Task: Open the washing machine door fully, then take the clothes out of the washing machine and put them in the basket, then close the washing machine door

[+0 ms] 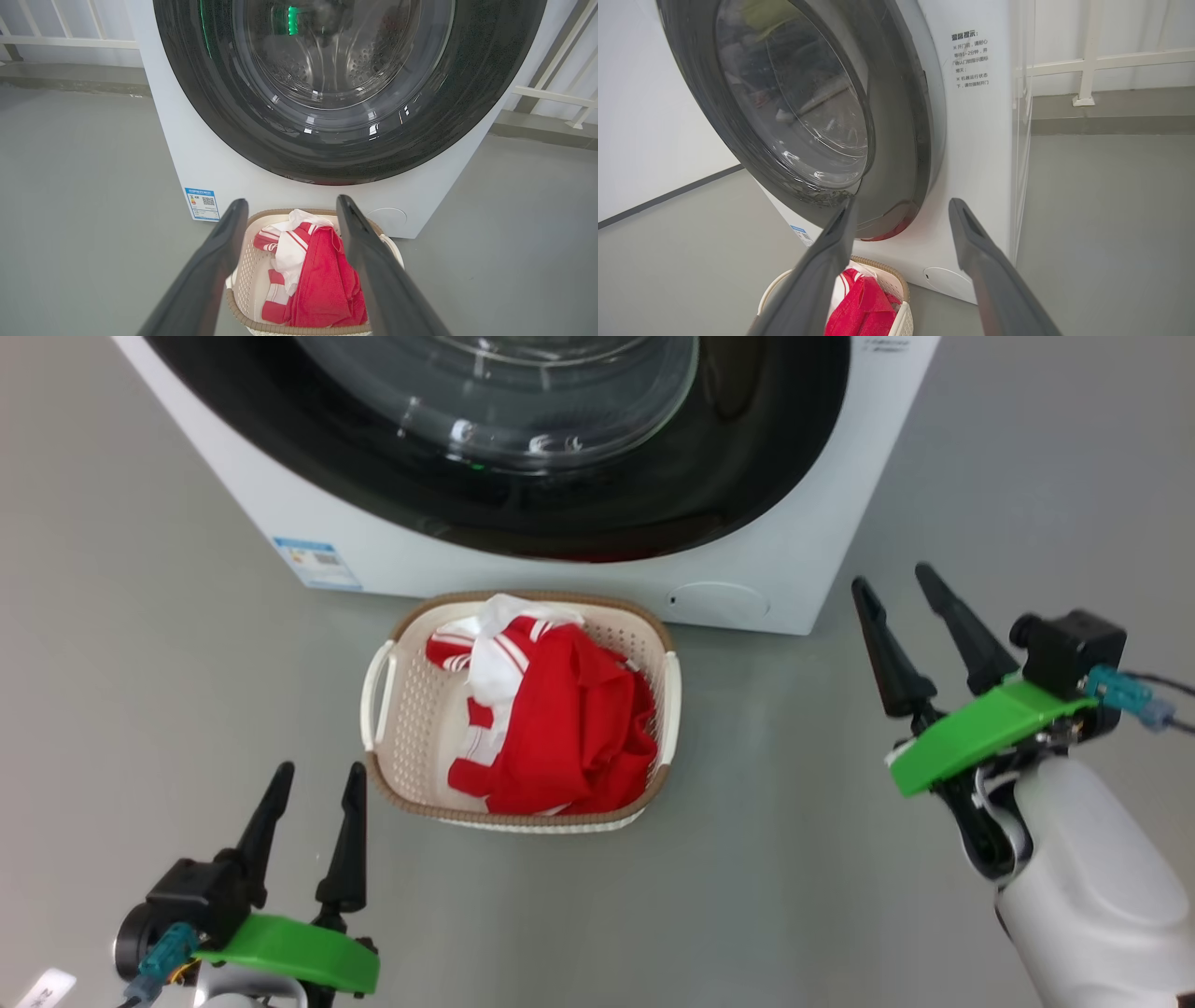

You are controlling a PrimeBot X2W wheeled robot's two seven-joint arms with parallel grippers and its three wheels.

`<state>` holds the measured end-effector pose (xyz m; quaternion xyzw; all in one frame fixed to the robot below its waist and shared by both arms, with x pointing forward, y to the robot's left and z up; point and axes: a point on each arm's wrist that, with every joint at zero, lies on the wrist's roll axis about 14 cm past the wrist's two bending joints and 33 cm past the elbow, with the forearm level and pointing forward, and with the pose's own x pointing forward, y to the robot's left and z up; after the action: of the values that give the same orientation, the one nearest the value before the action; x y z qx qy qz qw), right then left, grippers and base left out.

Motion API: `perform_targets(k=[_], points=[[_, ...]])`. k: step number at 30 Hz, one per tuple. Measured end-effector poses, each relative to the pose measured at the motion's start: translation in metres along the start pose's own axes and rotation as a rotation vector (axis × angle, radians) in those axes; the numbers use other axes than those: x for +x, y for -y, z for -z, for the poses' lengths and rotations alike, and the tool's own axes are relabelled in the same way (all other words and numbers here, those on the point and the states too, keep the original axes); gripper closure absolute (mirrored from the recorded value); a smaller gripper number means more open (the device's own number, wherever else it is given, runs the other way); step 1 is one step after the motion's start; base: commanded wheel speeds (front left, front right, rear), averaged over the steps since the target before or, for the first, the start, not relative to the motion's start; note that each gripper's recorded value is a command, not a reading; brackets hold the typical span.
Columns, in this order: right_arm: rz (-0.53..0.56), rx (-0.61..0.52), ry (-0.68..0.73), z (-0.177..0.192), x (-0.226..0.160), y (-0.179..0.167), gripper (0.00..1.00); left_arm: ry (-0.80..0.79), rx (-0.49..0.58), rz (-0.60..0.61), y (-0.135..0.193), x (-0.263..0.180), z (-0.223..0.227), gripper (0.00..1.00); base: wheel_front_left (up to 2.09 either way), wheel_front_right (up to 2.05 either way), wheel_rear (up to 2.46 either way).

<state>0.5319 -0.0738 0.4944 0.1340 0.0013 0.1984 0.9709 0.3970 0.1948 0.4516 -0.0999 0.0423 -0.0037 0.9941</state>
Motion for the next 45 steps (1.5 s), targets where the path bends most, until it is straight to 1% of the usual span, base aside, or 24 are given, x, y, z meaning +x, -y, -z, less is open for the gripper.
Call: perform_targets(k=[7,12,27,35,39,45], points=[[0.079,-0.010,-0.029,0.004,-0.044,0.021,0.00,0.003,0.010,0.028,0.005,-0.002,-0.002,0.00,0.00,0.00,0.00],[0.134,-0.016,-0.040,0.005,-0.072,0.035,0.00,0.020,0.011,0.060,0.015,0.001,-0.008,0.00,0.00,0.00,0.00],[0.281,-0.026,-0.029,-0.003,-0.137,0.070,0.00,0.019,0.012,0.118,0.031,-0.001,-0.008,0.00,0.00,0.00,0.00],[0.334,-0.023,-0.023,-0.004,-0.162,0.079,0.00,0.023,0.014,0.124,0.033,-0.006,-0.009,0.00,0.00,0.00,0.00],[0.346,-0.021,-0.011,-0.008,-0.165,0.081,0.00,0.016,0.019,0.127,0.034,-0.008,-0.007,0.00,0.00,0.00,0.00],[0.353,-0.020,-0.023,-0.003,-0.170,0.081,0.00,0.017,0.026,0.128,0.034,-0.007,-0.007,0.00,0.00,0.00,0.00]])
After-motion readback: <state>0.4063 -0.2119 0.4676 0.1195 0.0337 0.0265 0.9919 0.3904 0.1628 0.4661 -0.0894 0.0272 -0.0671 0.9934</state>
